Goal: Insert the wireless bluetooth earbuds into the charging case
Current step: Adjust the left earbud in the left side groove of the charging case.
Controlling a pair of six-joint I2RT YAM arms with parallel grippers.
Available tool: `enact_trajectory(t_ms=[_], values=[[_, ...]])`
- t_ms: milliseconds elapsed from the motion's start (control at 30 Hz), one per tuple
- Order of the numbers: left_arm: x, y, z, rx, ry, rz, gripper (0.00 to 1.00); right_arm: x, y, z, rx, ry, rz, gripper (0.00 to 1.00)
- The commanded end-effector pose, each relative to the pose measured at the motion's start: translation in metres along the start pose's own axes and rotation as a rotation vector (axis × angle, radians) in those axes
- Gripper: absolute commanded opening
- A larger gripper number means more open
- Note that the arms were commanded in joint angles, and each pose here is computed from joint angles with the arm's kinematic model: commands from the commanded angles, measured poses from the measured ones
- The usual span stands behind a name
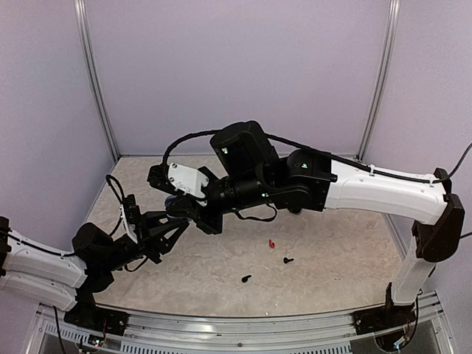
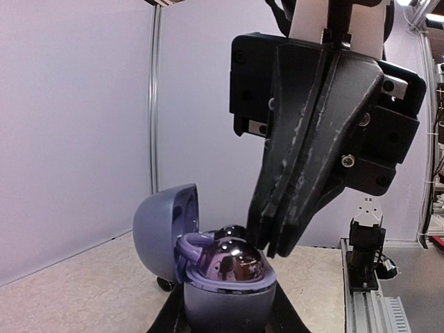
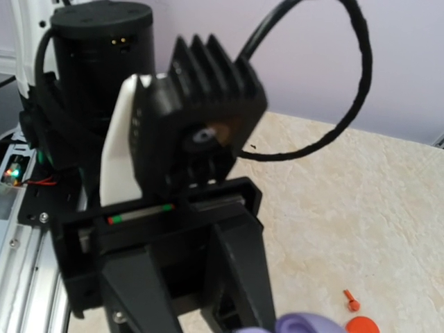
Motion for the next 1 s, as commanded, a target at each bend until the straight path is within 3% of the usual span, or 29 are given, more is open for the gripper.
enact_trajectory(t_ms=[0,567,967], values=[[0.002,0.004,-0.011,-0.044,0.019,0.003,0.00,-0.002,0.010,0.007,0.038,0.022,0.014,0.00],[0.000,0.002,-0.016,-0.062,0.034,0.024,0.00,-0.003,0.013,0.040,0.114,0.119,-0.031,0.00],[-0.002,0.003,-0.014,-0.034,0.040,0.056,0.00,0.003,-0.031,-0.004,-0.088,0.087,-0.128,0.03]])
Point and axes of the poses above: each gripper's point midway between its finger pads, its own y axis out along the fingers, its own x axis along the line the jaws close on, z = x × y, the point moved 9 cm from there along -y, back along the fingers, and after that the axes turned 4 degrees about y, right-handed, at the moved point
